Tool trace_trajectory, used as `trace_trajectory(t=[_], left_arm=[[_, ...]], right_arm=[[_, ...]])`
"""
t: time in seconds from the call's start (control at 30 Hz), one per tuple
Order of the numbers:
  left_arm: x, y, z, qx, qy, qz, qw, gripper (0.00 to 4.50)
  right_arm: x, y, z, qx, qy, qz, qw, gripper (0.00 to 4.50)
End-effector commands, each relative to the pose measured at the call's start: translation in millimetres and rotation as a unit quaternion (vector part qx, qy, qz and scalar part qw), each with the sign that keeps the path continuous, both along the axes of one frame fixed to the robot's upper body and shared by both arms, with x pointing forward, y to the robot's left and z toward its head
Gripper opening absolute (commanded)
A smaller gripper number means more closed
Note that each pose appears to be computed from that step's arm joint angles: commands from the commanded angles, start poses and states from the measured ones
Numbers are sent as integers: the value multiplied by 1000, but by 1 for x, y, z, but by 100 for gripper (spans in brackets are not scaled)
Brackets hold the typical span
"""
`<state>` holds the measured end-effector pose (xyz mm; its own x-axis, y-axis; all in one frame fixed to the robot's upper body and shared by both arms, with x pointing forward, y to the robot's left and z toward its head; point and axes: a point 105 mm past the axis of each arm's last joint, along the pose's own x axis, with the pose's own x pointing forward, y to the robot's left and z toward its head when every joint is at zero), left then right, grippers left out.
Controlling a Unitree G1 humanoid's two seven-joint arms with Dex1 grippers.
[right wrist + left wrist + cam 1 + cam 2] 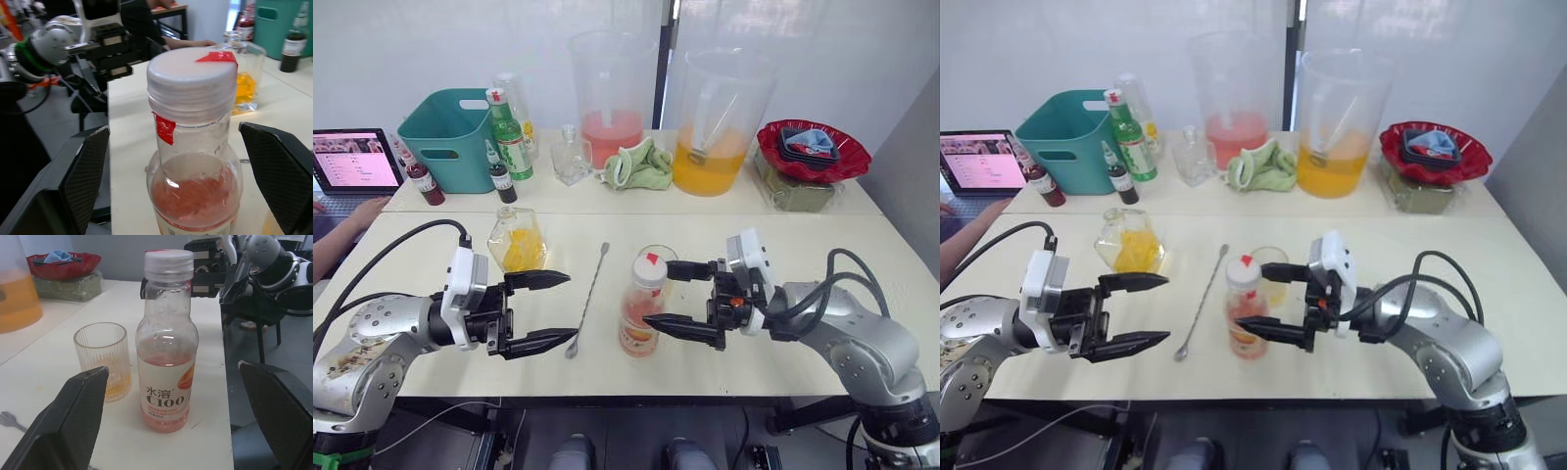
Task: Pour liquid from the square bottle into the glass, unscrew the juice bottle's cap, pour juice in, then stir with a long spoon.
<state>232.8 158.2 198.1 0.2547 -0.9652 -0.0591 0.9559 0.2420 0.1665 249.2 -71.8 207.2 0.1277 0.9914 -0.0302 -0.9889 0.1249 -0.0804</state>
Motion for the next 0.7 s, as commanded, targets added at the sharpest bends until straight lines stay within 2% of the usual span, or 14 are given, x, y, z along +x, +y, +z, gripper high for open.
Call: trace_trajectory(t=[0.03,0.2,0.3,0.4,0.5,0.57,0.7], left_arm=[[0,0,4,9,-7,-8,1000,450],[-4,1,3,21,-3,-11,1000,450],[-5,2,2,26,0,-11,1000,450],[-6,3,1,30,3,-12,999,450],[-5,3,0,31,3,-11,999,450],[-3,3,-2,31,3,-10,999,450],[0,2,-5,31,2,-9,999,450]], right_arm=[[12,8,5,-5,-44,52,998,447],[21,22,-3,-24,-66,109,992,447],[21,25,-2,-21,-74,128,989,370],[19,25,0,-13,-71,137,988,256],[16,23,3,-2,-70,129,989,164],[11,21,6,7,-70,118,991,137],[-3,20,18,30,-77,59,995,137]])
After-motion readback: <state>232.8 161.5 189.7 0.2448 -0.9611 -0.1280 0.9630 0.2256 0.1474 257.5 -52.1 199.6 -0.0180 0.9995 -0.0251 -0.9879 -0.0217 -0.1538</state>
